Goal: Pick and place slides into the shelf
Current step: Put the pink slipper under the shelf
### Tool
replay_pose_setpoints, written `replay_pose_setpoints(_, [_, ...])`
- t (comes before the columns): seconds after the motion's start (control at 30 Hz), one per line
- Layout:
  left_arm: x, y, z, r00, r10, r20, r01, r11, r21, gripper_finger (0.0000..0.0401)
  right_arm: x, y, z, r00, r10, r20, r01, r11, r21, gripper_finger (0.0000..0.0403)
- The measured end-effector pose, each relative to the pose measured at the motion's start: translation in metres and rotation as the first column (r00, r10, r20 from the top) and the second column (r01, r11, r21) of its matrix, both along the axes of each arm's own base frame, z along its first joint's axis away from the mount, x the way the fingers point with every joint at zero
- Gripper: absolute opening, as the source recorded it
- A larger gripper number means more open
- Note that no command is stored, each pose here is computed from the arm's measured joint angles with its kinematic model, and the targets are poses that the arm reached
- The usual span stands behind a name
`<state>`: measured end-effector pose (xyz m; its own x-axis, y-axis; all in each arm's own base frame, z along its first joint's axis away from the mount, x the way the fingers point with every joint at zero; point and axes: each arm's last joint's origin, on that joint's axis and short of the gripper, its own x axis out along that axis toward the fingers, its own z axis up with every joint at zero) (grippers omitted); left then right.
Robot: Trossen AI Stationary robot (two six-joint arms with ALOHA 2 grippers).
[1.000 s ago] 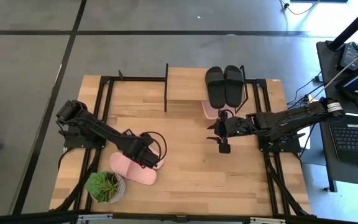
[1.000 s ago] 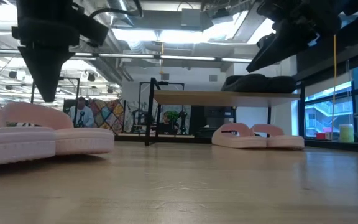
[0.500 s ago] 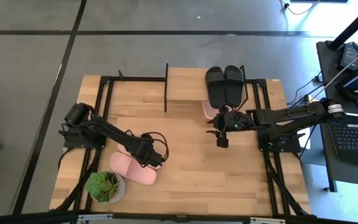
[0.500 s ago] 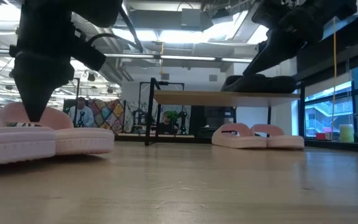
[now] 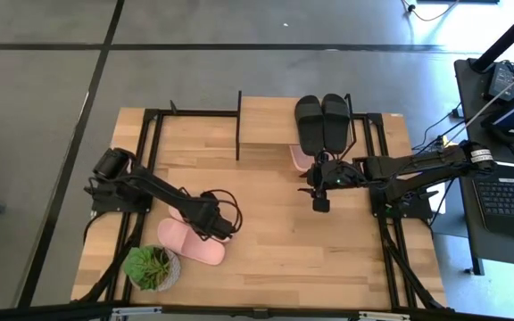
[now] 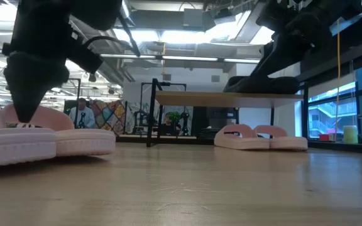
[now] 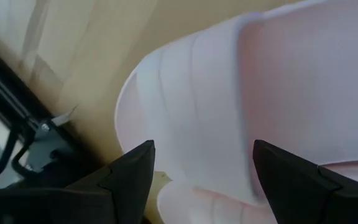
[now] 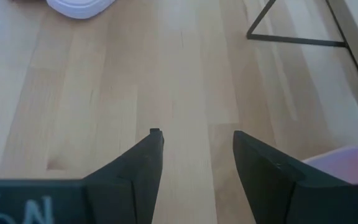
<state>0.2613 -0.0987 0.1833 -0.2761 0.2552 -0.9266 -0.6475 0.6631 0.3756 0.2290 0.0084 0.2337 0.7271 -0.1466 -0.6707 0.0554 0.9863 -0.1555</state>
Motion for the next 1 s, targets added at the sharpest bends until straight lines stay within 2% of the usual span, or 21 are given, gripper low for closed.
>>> replay_pose_setpoints(0.17, [0.001,0.001,-0.004,0.999,0.032,-0.017,-0.032,0.999,0.015,0.0249,0.000,0.000,0.000,1.000,0.000,0.000,0.000,1.000,0.000,0.0195])
replay_pose_setpoints(0.3, [0.002,0.000,-0.006,0.999,0.046,-0.017,-0.045,0.999,0.021,0.0212,0.000,0.000,0.000,1.000,0.000,0.001,0.000,1.000,0.000,0.0195])
replay_pose_setpoints(0.47, [0.002,0.000,-0.006,0.998,0.051,-0.019,-0.051,0.999,0.014,0.0137,0.000,0.000,0.000,1.000,-0.001,0.001,0.001,1.000,0.002,0.0195])
replay_pose_setpoints(0.67, [0.004,0.000,-0.007,0.998,0.058,-0.007,-0.059,0.998,-0.028,0.0021,0.001,0.000,0.001,0.999,-0.036,0.019,0.036,0.999,0.041,0.0195])
replay_pose_setpoints(0.87, [0.020,0.000,0.009,0.997,-0.067,0.047,0.071,0.992,-0.101,0.0010,0.001,0.000,0.016,0.996,-0.081,0.020,0.079,0.993,0.090,0.0195])
replay_pose_setpoints(1.0, [0.039,0.009,0.033,0.975,-0.187,0.117,0.202,0.970,-0.133,0.0008,-0.007,0.000,0.049,0.990,-0.127,0.052,0.119,0.983,0.143,0.0195])
